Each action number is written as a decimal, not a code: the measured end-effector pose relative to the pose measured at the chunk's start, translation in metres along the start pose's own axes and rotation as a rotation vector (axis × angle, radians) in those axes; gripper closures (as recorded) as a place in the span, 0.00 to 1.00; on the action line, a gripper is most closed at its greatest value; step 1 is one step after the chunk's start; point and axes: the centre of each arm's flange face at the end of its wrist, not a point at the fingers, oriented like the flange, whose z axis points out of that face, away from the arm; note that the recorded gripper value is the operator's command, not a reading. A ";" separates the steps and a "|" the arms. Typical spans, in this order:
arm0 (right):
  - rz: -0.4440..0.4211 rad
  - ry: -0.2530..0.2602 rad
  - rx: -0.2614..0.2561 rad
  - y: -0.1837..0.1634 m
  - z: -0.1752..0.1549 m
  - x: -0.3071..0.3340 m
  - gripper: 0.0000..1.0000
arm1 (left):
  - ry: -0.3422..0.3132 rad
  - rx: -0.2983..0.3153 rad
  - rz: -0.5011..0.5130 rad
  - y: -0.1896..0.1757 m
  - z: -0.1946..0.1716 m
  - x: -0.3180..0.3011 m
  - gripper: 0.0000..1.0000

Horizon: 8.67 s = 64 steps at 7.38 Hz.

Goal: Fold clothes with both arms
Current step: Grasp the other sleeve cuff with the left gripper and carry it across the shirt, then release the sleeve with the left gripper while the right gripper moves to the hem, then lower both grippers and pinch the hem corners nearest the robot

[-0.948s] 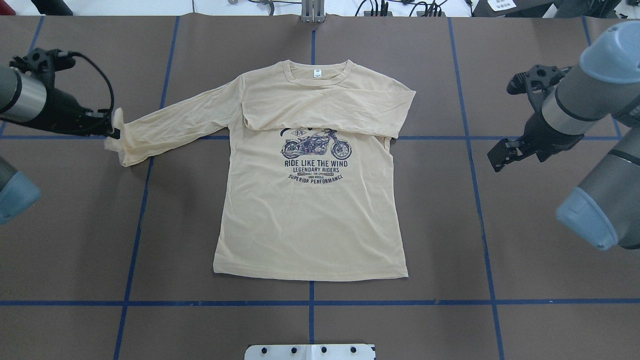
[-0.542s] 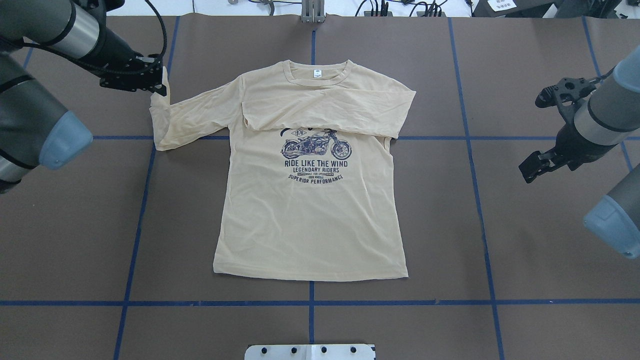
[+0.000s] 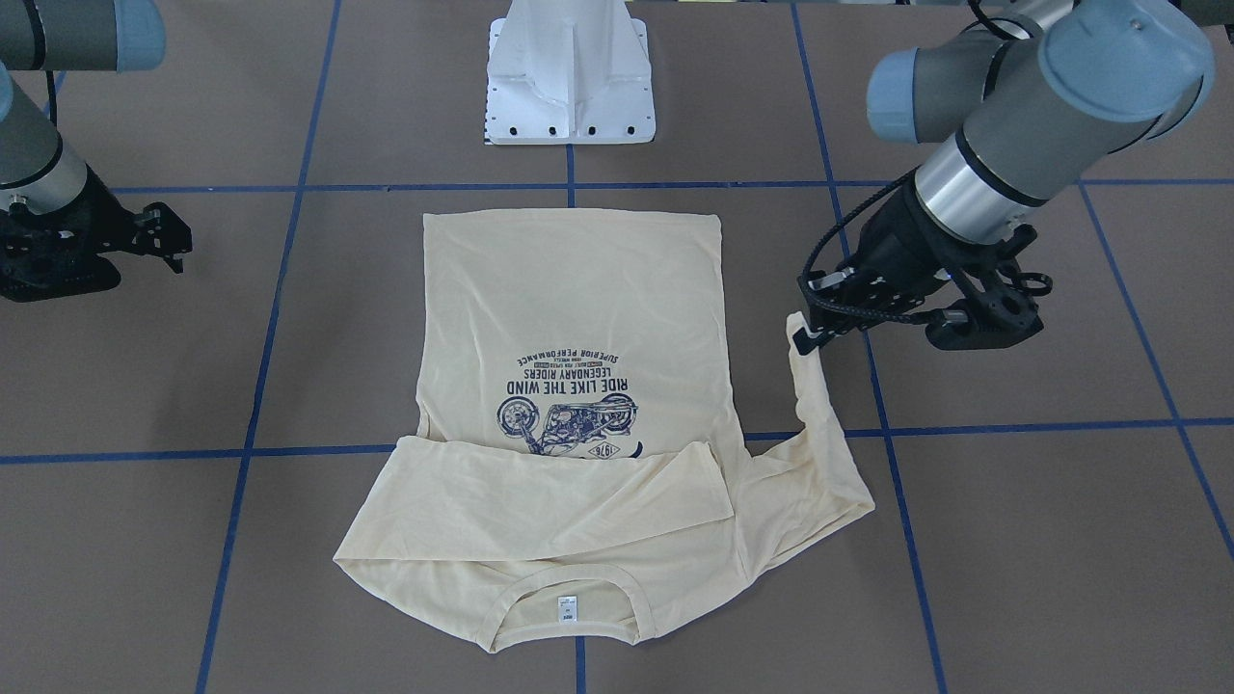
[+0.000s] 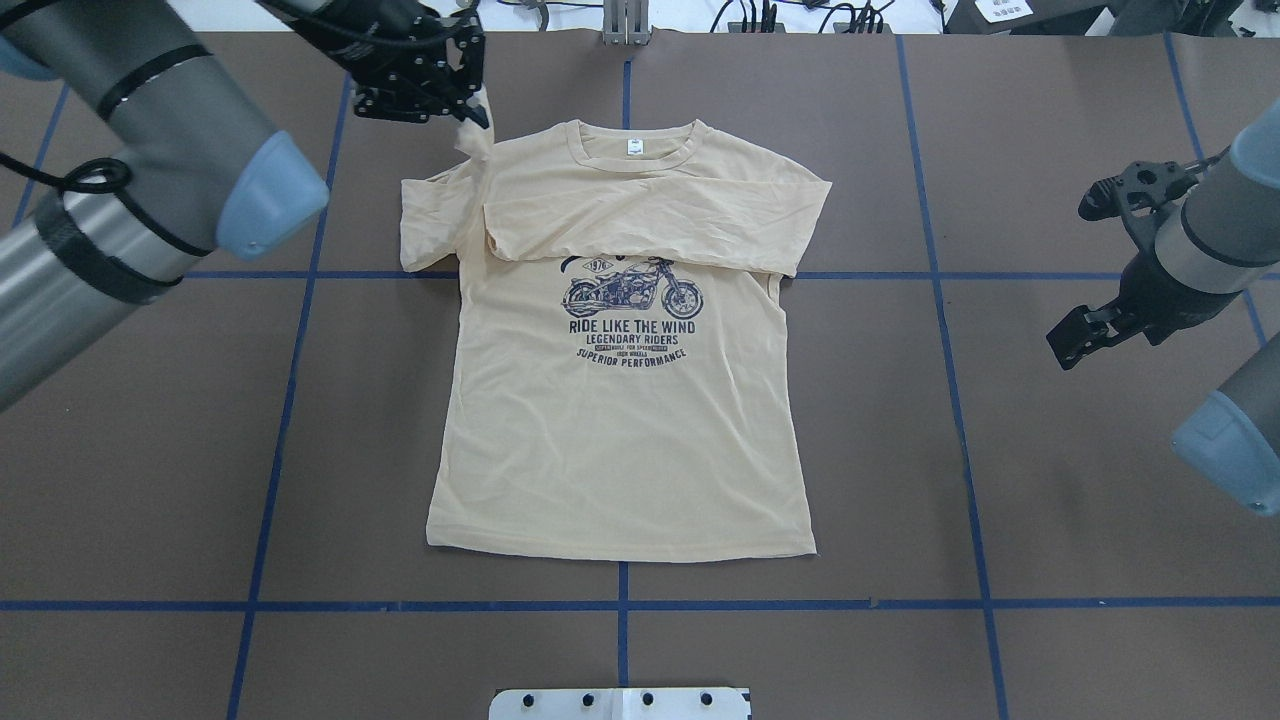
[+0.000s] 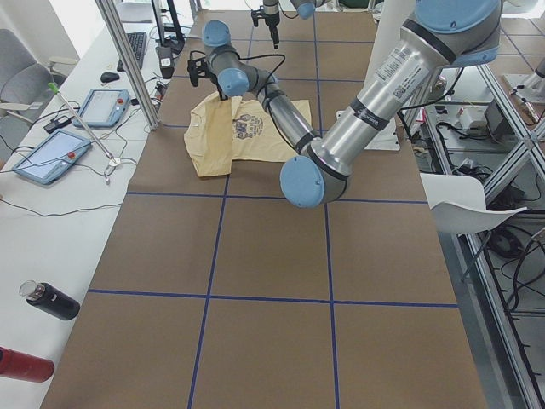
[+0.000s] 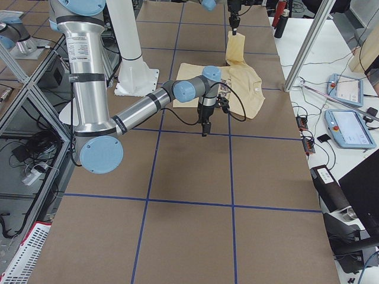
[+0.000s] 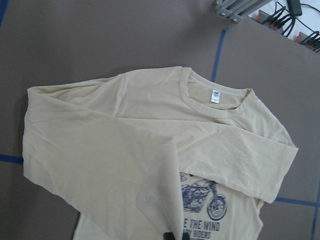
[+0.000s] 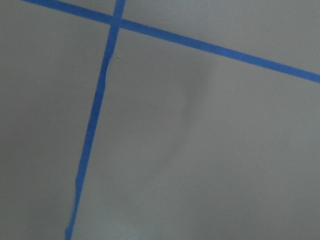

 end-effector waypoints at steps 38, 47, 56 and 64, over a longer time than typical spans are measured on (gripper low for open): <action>0.189 -0.226 0.089 0.088 0.100 -0.302 0.18 | -0.173 0.130 0.152 0.173 0.114 -0.115 0.00; 0.189 -0.227 0.068 0.090 0.102 -0.301 1.00 | -0.176 0.132 0.150 0.172 0.116 -0.116 0.00; 0.191 -0.272 0.097 0.089 0.075 -0.302 1.00 | -0.275 0.092 0.126 0.187 0.139 -0.152 0.01; 0.189 -0.299 0.114 0.087 0.059 -0.303 1.00 | -0.463 -0.067 0.165 0.275 0.211 -0.199 0.65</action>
